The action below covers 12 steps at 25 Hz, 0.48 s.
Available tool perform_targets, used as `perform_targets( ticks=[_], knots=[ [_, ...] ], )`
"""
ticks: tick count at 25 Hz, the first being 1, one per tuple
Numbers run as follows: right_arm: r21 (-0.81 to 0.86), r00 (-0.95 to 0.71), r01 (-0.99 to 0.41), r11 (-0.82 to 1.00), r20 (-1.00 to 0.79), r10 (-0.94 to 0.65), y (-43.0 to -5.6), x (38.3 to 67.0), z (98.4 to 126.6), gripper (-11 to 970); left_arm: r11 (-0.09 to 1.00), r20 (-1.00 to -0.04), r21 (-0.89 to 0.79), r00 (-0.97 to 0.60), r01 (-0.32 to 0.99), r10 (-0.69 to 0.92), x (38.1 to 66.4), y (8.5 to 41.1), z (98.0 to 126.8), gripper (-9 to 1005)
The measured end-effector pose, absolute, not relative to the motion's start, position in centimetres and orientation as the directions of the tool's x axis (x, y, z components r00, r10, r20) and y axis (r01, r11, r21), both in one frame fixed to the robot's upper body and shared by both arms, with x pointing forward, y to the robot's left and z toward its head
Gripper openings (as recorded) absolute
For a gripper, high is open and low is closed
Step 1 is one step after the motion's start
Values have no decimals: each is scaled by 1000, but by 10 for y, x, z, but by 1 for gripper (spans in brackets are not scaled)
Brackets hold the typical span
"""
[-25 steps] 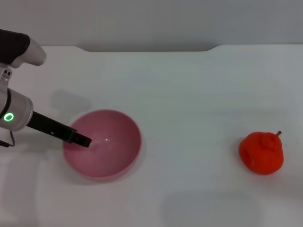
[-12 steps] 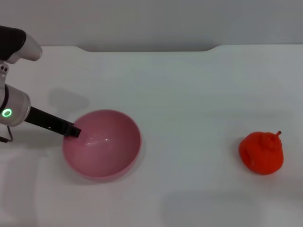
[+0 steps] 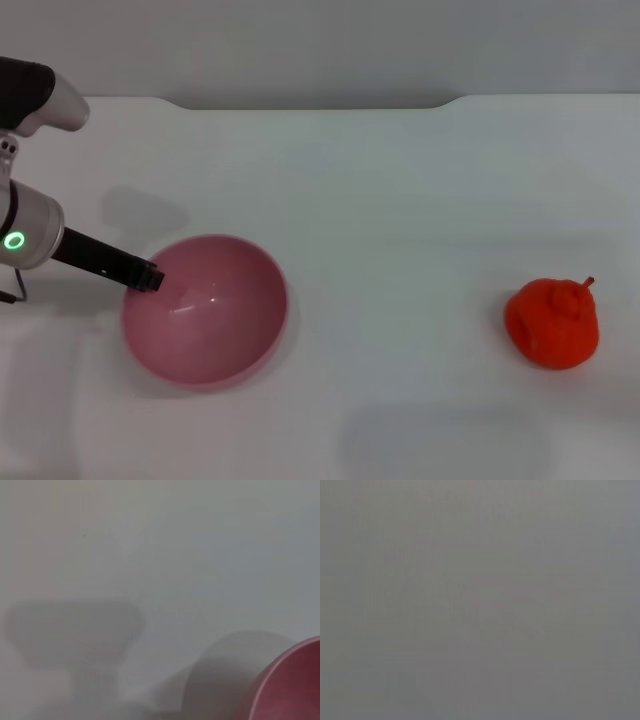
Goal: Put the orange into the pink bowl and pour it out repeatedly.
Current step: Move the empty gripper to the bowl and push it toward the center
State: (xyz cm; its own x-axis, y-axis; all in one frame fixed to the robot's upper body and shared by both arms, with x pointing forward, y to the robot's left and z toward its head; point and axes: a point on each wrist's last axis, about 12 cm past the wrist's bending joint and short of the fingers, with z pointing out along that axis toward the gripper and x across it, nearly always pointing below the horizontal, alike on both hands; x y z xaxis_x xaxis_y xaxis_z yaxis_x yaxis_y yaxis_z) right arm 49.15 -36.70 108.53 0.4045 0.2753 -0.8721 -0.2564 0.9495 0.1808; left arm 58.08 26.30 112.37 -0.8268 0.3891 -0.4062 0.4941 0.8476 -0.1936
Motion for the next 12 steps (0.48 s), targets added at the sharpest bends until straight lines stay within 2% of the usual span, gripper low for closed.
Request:
perform_targets(
  ticks=[3, 6, 9, 12],
  knots=[
    [236, 389, -294, 926, -855, 342, -368, 495, 1089, 684, 843, -412, -191, -821, 503, 396, 583, 261, 1128, 43],
    [277, 352, -400, 874, -834, 425, -368, 503, 1103, 683, 830, -426, -188, -805, 525, 413, 589, 256, 1142, 43],
    [263, 278, -557, 788, -835, 475, -364, 517, 1132, 683, 817, -455, -182, -783, 548, 424, 599, 251, 1165, 43],
    [199, 187, -701, 685, -875, 446, -353, 528, 1169, 683, 811, -494, -183, -765, 556, 413, 610, 250, 1186, 43]
  ],
)
